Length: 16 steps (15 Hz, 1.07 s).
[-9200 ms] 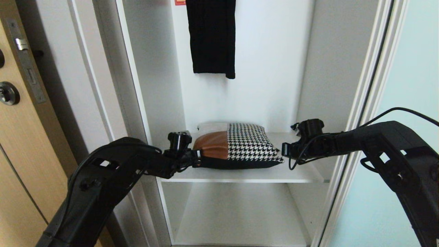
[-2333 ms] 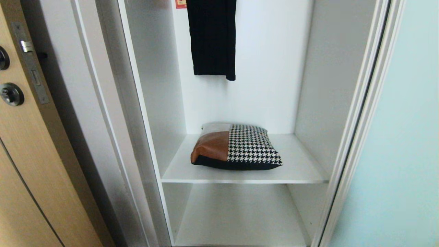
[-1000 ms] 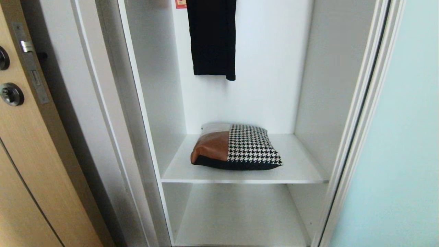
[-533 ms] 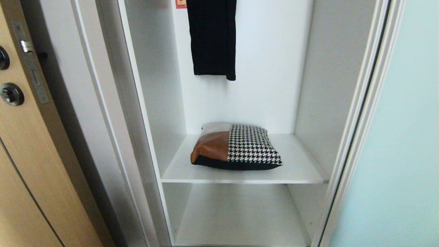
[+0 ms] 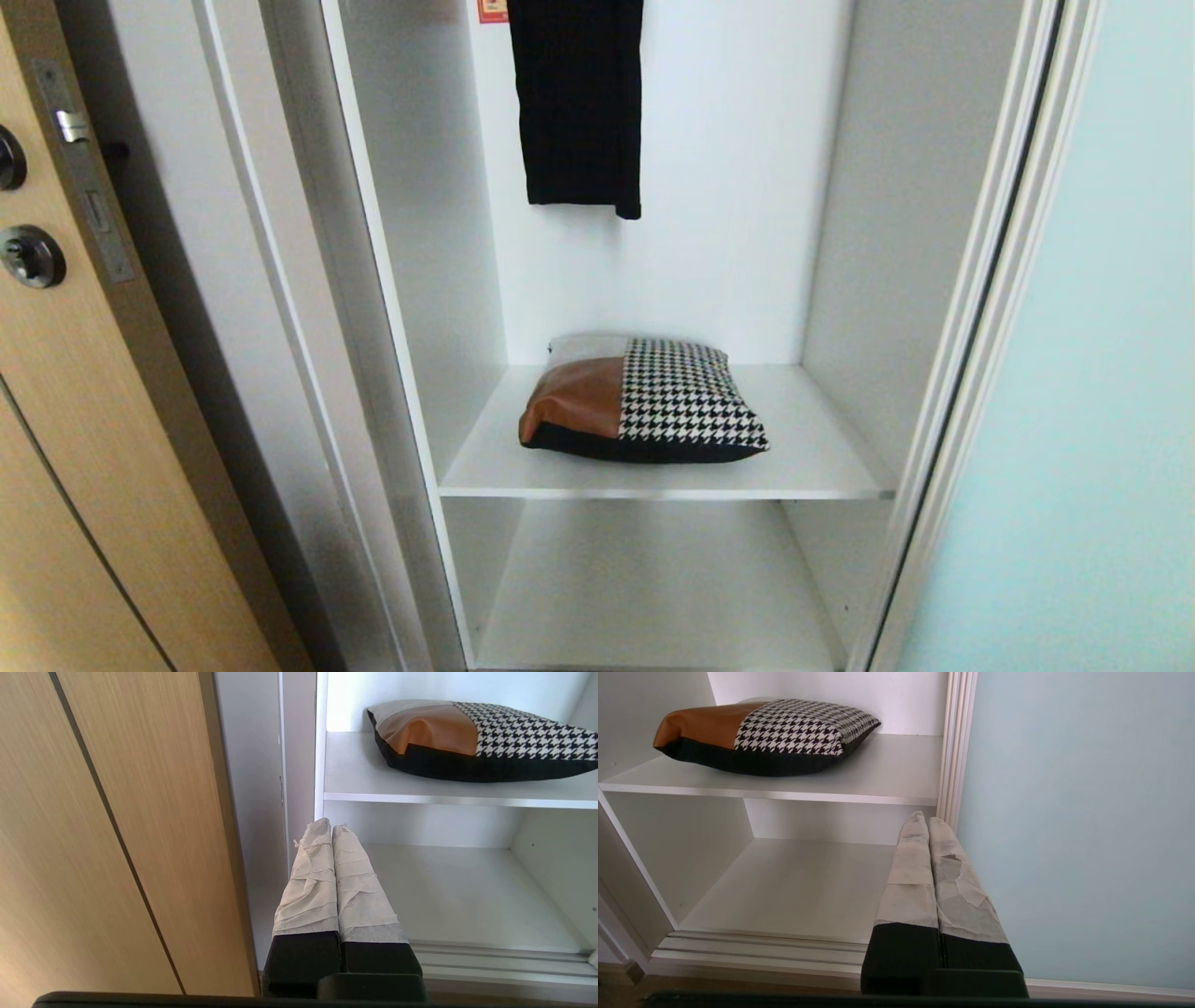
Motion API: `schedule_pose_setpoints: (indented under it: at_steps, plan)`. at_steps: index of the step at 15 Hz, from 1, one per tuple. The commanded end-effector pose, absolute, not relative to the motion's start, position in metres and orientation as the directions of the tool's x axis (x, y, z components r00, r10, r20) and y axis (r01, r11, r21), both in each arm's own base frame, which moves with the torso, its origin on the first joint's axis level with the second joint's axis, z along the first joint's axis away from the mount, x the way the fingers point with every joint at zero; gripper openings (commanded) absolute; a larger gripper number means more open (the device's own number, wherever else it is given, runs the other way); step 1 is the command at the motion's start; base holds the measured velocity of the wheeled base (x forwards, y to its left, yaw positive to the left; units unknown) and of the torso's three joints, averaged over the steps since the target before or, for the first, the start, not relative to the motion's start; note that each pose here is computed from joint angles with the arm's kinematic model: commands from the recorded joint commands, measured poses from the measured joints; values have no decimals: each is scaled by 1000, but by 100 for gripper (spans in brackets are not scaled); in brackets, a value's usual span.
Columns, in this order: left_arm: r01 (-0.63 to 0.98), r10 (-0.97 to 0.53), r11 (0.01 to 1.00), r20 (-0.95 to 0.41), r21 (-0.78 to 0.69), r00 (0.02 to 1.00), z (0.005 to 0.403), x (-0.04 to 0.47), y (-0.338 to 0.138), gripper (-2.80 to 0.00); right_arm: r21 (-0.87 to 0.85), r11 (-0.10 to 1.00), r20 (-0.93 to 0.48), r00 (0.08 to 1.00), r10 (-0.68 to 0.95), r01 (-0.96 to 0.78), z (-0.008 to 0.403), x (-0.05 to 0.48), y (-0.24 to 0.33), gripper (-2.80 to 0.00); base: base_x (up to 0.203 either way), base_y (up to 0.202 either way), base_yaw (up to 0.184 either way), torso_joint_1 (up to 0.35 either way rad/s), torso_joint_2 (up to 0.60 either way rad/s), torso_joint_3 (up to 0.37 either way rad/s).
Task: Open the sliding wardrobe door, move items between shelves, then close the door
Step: Close the door
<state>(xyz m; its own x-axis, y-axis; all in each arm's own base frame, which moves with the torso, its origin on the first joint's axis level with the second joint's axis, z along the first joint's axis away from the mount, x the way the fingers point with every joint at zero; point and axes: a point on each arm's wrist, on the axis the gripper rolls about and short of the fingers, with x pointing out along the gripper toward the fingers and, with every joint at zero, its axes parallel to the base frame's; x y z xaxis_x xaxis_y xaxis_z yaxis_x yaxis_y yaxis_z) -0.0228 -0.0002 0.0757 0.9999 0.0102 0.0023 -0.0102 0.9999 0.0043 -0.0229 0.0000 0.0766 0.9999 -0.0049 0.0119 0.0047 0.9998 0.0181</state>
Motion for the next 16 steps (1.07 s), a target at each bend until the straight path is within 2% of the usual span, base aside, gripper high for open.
schedule_pose_setpoints:
  at_steps: [1, 16]
  plan:
    - [-11, 11, 1000, 0, 5, 1000, 75, -23, 0, -280, 18, 1000, 12, 1000, -5, 4, 77, -23, 0, -280, 0, 0, 0, 0, 0, 0]
    - [-12, 12, 1000, -2, 2, 1000, 75, -23, 0, -280, 18, 1000, 12, 1000, -5, 4, 77, -23, 0, -280, 0, 0, 0, 0, 0, 0]
